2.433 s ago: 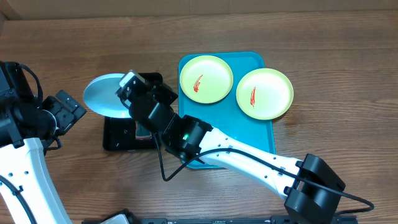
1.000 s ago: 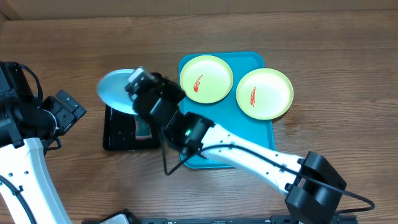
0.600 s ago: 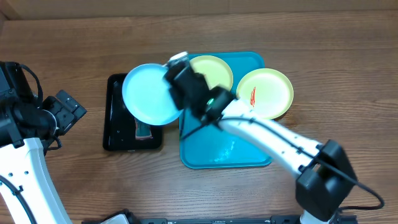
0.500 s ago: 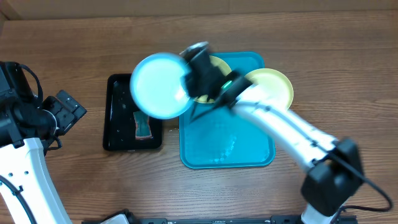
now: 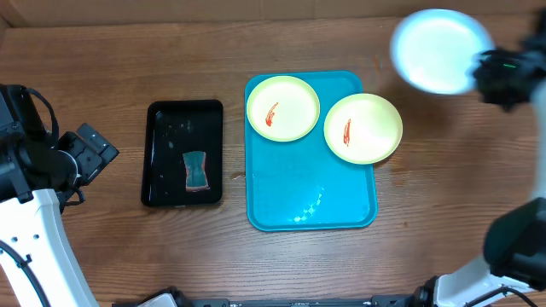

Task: Clean dirty plates on tray and stack at the side
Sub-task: 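Carry the white plate right and set it on the table beside the blue tray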

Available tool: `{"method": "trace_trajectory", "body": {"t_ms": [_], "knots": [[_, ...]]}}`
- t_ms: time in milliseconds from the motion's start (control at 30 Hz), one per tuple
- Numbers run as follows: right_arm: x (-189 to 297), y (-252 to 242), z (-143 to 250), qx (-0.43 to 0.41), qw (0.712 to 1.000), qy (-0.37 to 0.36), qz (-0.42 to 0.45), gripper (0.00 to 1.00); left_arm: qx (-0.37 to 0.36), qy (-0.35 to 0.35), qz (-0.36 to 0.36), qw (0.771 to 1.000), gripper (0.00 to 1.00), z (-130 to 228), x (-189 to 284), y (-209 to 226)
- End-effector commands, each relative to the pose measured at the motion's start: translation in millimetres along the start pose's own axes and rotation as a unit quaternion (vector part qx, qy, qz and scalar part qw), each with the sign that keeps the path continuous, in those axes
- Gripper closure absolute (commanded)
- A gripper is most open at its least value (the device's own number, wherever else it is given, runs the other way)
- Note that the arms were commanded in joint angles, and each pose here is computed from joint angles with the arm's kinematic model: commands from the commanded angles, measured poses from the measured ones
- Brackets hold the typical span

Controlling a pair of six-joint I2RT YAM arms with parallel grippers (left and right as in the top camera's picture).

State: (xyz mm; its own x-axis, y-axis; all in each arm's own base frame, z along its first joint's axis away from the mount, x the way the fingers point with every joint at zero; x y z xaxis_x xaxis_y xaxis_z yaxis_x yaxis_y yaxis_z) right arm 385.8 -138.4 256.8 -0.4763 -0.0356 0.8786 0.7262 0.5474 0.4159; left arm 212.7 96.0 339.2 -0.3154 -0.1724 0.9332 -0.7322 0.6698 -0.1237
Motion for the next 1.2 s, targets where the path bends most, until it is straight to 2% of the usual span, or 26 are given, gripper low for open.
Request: {"method": "trace_trajectory", "body": {"t_ms": [0,100,267,500,700,733,800,867,1000,1167], "knots": [[-3,-53,-23,-0.064,0.997,-0.008,0.038,0.96,0.010,-0.006,0.006,1.000,0.00,-2,4,0],[-13,-101,-29,-0.113,0.990,-0.002,0.086,0.96,0.010,-0.006,0.006,1.000,0.00,-2,4,0],[-45,-141,-1,-0.144,0.981,0.051,0.123,0.96,0.010,-0.005,0.006,1.000,0.00,-2,4,0],[-104,-142,67,-0.081,0.979,0.113,0.148,0.96,0.010,-0.006,0.006,1.000,0.00,-2,4,0],[-116,-126,93,-0.032,0.977,0.128,0.168,0.96,0.010,-0.006,0.006,1.000,0.00,-2,4,0],[-116,-125,96,-0.026,0.976,0.130,0.173,0.89,0.010,-0.006,0.006,1.000,0.00,-2,4,0],[-113,-121,101,-0.019,0.974,0.136,0.178,0.69,0.010,-0.006,0.006,1.000,0.00,-2,4,0],[-107,-119,102,-0.017,0.975,0.134,0.176,0.60,0.010,-0.006,0.006,1.000,0.00,-2,4,0],[-69,-97,91,0.007,0.986,0.100,0.137,0.58,0.010,-0.005,0.006,1.000,0.00,-2,4,0],[-8,-63,97,0.089,0.994,0.058,0.035,0.55,0.010,-0.006,0.006,1.000,0.00,-2,4,0]]}}
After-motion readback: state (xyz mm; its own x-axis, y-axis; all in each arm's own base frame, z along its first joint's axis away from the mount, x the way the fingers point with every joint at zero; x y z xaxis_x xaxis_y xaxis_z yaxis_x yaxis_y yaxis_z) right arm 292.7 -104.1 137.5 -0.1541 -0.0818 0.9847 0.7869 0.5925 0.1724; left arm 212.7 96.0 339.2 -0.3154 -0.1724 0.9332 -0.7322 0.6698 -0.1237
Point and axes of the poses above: each gripper's point midway between its finger pads, its own x axis back along the fingers, its own y axis along the line the jaws close on, z = x × y, the point moved 6 cm from there along x, back along the fingers, and after that the axes turned 2 degrees about -x, right-handed, at the moved point
